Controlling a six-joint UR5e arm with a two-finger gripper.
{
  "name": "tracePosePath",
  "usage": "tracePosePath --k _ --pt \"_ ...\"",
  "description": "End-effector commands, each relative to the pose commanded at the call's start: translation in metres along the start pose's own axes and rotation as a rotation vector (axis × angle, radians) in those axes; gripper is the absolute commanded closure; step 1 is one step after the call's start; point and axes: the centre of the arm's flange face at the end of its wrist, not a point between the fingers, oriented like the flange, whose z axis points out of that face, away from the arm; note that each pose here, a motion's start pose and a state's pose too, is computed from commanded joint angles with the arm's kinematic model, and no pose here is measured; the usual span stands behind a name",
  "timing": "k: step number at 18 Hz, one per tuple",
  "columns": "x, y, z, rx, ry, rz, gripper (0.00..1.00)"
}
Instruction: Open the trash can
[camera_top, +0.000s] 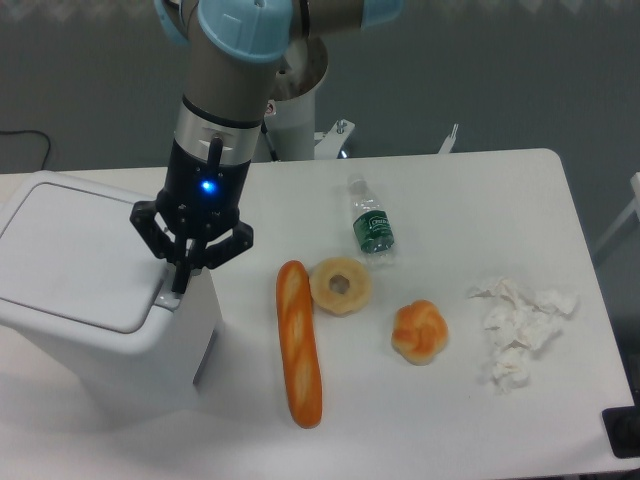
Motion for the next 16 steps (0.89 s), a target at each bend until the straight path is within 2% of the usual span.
tracePosePath --k 6,11,13,16 --pt "0.002 -0.002 -0.007 0.013 -0.002 0.004 0.98" --pt "-0.012 -0.007 -0.023 0.04 -0.022 0.035 0.6" --pt "-0.04 -0.008 -0.031 0.051 -0.045 0.018 0.58" --pt "-0.085 -0.007 -0.044 0.066 -0.083 -0.012 0.47"
